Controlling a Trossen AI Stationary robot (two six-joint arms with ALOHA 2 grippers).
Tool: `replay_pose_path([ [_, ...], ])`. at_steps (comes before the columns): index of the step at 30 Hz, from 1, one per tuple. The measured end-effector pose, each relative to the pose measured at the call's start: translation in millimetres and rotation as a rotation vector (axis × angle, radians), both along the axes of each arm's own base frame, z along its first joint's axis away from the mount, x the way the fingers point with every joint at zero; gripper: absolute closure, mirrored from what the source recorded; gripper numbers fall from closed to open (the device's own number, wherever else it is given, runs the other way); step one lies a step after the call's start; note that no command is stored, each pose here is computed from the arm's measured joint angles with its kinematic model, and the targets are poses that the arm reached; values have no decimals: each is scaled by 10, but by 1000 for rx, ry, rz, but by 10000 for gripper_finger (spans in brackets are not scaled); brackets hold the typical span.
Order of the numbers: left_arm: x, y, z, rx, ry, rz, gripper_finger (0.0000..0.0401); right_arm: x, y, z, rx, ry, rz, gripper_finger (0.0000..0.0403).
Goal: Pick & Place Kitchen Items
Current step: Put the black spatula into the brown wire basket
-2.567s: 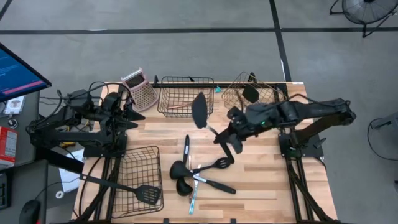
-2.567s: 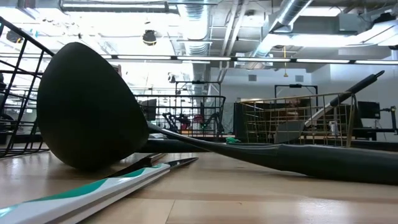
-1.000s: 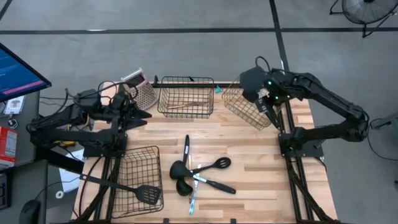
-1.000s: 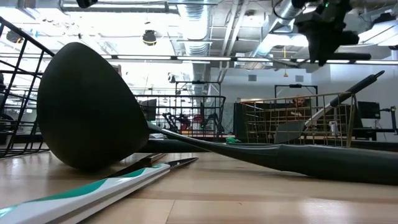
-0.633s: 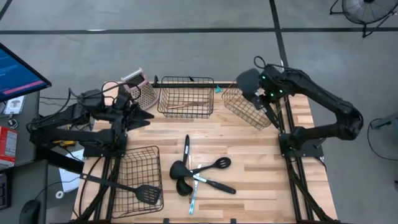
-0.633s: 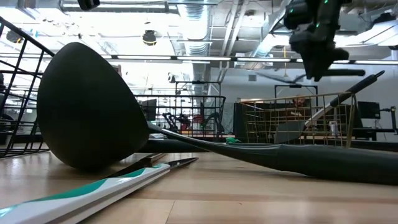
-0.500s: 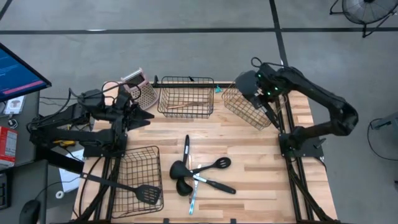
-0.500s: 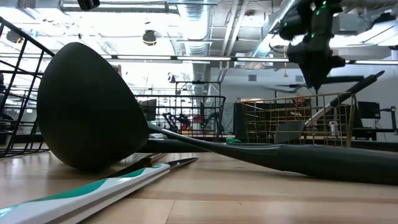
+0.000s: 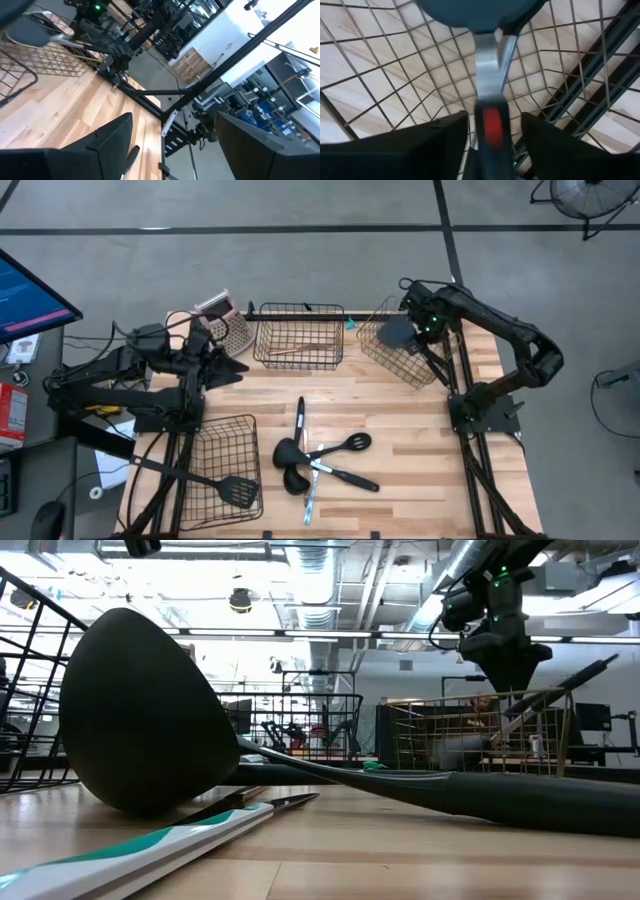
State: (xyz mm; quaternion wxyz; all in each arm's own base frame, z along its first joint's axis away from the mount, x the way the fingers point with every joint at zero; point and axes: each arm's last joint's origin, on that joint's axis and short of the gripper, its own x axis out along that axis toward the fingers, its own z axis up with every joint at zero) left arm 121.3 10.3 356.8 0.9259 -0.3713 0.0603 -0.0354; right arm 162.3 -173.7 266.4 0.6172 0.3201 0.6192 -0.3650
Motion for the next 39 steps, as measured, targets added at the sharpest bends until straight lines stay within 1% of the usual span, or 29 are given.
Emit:
replay_pose_path([
  [2, 5, -1, -2, -1, 2, -7, 132, 18, -3, 0, -15, -6, 5, 188],
  [4, 5, -1, -2, -1, 2, -8, 132, 27, 3, 3, -23, -2, 11, 172],
  [6, 18, -5, -8, -4, 7, -27, 132, 21, 19, 33, -31, -8, 14, 166],
  [8, 37, -15, -24, -11, 23, -70, 132, 17, 48, 120, -50, -29, 20, 166],
  [10, 66, -38, -68, -26, 67, -137, 132, 19, 99, 275, -87, -71, 35, 170],
  [13, 123, -105, -177, -60, 178, -254, 132, -1, 214, 566, -143, -162, 55, 177],
  [16, 200, -214, -303, -88, 307, -367, 132, -46, 388, 857, -197, -278, 52, 184],
  [19, 270, -362, -428, -110, 436, -502, 132, -125, 600, 1090, -246, -384, 48, 188],
  [24, 332, -661, -607, -131, 625, -738, 132, -288, 934, 1283, -264, -519, 29, 194],
  [27, 348, -835, -669, -150, 701, -825, 132, -374, 1086, 1344, -255, -577, 15, 197],
  [29, 338, -941, -702, -136, 735, -874, 132, -408, 1164, 1369, -242, -608, 14, 199],
  [31, 317, -1014, -749, -107, 779, -897, 132, -426, 1226, 1384, -234, -628, 18, 201],
  [36, 261, -1135, -925, 45, 922, -897, 132, -400, 1317, 1388, -252, -627, 34, 207],
  [39, 242, -1224, -1008, 107, 980, -938, 132, -360, 1347, 1377, -242, -622, 48, 211],
])
